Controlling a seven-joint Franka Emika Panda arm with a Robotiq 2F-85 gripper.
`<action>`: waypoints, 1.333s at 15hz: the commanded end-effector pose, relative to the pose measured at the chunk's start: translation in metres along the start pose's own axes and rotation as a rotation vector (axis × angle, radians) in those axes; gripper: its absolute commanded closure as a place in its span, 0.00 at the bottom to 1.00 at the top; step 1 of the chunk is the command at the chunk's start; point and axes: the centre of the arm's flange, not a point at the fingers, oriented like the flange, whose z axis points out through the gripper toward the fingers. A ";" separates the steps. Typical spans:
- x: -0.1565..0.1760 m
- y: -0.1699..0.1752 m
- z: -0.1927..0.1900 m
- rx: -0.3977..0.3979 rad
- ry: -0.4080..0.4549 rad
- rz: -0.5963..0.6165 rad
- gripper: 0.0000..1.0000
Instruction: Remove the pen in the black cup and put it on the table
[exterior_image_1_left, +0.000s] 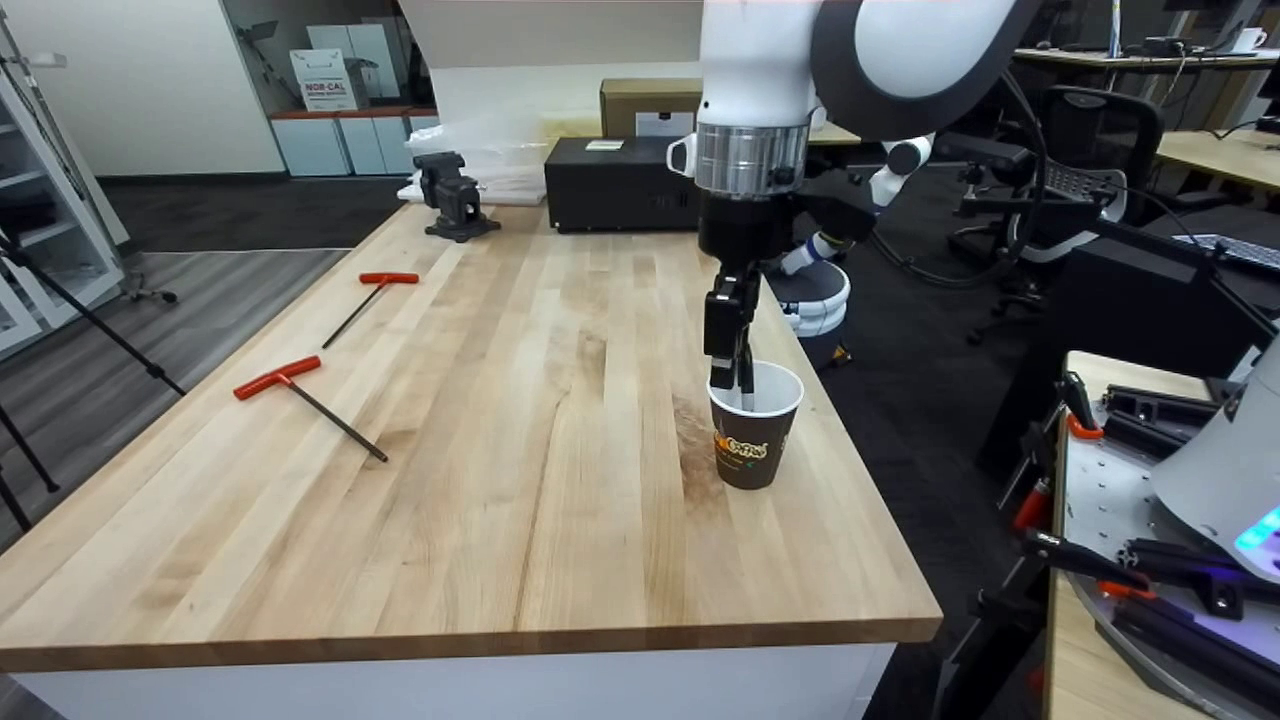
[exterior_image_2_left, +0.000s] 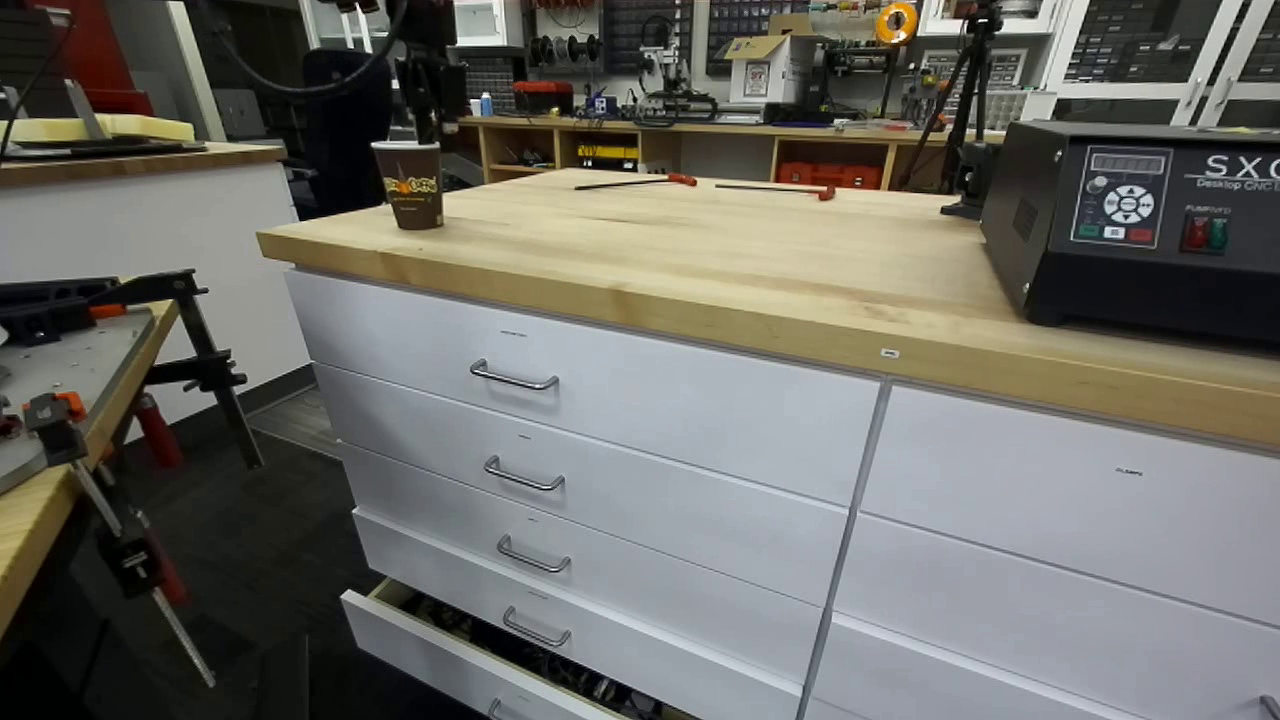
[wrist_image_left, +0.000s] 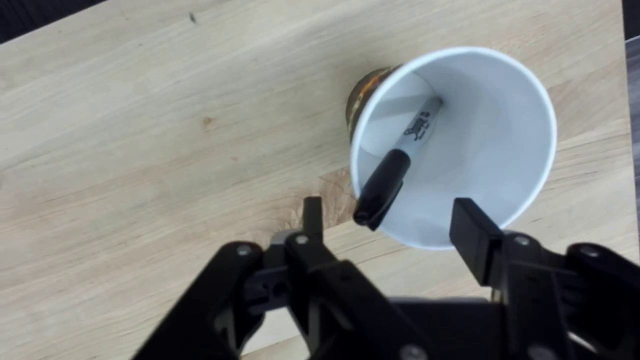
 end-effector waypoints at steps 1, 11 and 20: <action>0.011 0.007 -0.007 -0.020 0.011 -0.014 0.24; 0.012 0.010 -0.015 -0.075 -0.055 -0.036 0.52; 0.013 0.007 -0.022 -0.092 -0.111 -0.048 0.57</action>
